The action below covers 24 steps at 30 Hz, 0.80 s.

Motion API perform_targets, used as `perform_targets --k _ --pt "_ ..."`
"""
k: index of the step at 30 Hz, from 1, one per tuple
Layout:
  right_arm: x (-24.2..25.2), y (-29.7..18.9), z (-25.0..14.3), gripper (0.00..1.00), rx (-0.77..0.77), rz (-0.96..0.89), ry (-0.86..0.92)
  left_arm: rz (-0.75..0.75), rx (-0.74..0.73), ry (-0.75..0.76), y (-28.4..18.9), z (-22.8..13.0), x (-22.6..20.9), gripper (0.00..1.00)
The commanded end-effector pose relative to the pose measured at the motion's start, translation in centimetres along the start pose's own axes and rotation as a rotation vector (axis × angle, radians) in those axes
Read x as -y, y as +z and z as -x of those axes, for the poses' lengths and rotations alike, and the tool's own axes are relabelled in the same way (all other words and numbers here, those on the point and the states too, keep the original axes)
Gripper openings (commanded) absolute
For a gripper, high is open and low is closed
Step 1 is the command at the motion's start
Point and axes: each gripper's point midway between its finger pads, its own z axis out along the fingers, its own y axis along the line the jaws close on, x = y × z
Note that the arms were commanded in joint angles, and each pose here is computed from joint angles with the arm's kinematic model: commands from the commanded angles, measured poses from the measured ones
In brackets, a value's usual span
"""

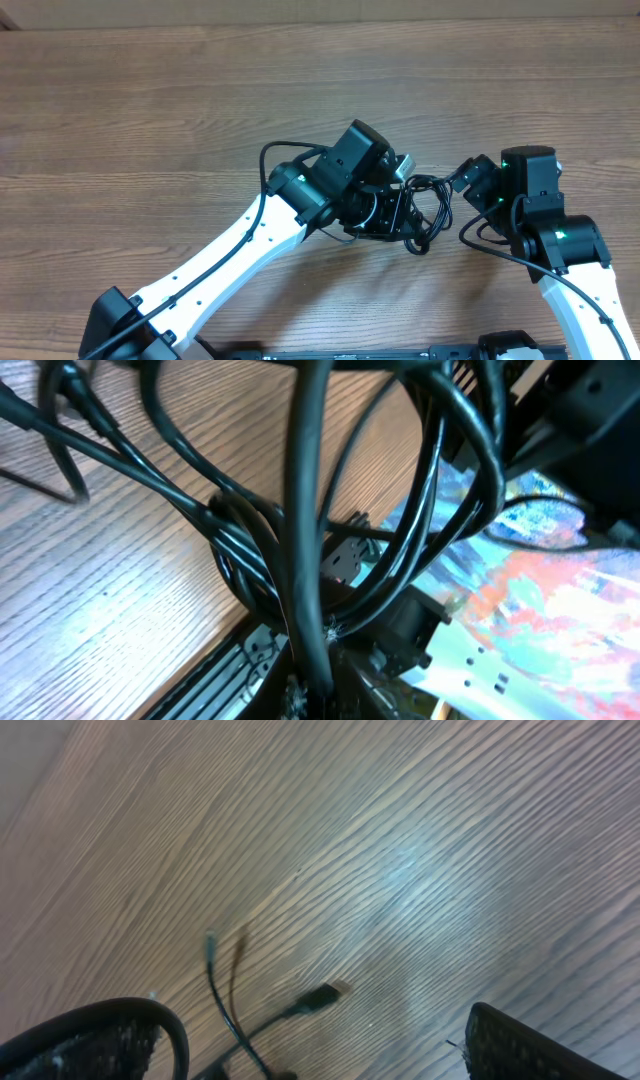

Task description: Untangle cables

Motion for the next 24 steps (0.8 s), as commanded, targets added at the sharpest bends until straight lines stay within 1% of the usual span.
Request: perform_targets --k 1,5,7,12,16,20,24 --pt "1.3 0.0 1.0 0.97 0.06 -0.067 0.026 -0.062 0.036 0.111 -2.9 -0.2 2.1 0.04" --pt "3.2 -0.2 1.0 1.0 0.085 -0.159 0.069 -0.064 0.101 0.146 -6.0 0.0 2.2 0.04" --pt "3.4 -0.2 1.0 1.0 0.085 -0.168 0.068 -0.071 0.157 0.177 -8.0 0.3 2.5 0.04" --pt "3.7 -0.3 0.7 1.0 0.077 -0.181 0.064 -0.085 0.256 0.221 -11.3 0.5 3.2 0.04" --pt "4.3 -0.4 0.5 1.0 0.067 -0.205 0.059 -0.085 0.348 0.284 -14.3 0.4 3.8 0.04" --pt "4.2 -0.3 0.2 1.0 0.055 -0.201 0.059 -0.062 0.433 0.31 -16.6 0.6 3.8 0.04" --pt "4.5 -0.4 -0.2 1.0 0.036 -0.212 0.055 -0.019 0.486 0.308 -17.4 1.1 3.2 0.04"
